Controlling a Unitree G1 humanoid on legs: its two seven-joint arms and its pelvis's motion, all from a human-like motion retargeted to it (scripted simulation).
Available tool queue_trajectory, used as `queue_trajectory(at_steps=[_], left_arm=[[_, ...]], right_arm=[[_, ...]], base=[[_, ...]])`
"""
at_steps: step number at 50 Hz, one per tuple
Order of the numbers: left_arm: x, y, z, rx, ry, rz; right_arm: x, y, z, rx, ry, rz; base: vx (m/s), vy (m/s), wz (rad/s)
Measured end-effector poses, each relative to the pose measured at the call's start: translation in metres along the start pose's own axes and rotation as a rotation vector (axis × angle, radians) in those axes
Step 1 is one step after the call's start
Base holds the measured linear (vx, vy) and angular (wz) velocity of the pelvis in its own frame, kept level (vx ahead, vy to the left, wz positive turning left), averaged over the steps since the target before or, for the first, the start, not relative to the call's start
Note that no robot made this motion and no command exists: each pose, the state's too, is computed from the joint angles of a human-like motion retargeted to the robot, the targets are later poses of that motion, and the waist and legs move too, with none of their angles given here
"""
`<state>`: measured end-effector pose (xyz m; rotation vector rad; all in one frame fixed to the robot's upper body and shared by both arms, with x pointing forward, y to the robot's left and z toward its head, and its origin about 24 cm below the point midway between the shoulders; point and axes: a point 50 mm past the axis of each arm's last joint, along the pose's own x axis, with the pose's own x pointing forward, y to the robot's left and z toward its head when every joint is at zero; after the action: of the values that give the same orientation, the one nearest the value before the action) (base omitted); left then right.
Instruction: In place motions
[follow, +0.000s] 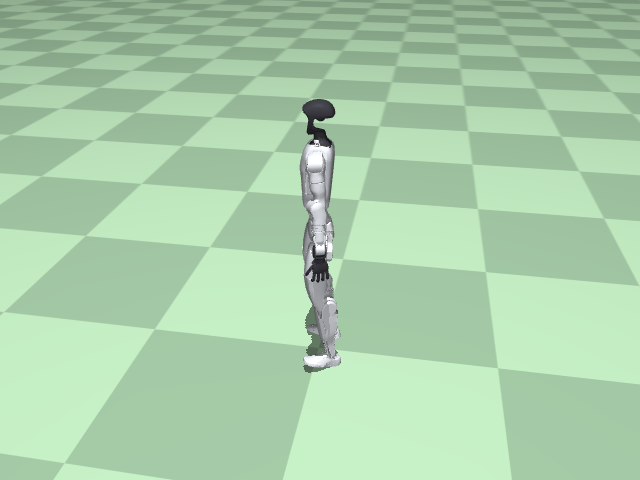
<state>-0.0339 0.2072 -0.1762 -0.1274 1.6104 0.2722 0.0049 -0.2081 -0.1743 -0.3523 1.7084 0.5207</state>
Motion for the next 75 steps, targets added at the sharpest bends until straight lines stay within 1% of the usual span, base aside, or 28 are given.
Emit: queue_trajectory(at_steps=[75], left_arm=[[0.0002, -0.0017, 0.0041, 0.004, -0.024, 0.006]], right_arm=[[0.0005, 0.0034, 0.0017, 0.001, -0.024, 0.03]], base=[[0.0, 0.0, 0.0]])
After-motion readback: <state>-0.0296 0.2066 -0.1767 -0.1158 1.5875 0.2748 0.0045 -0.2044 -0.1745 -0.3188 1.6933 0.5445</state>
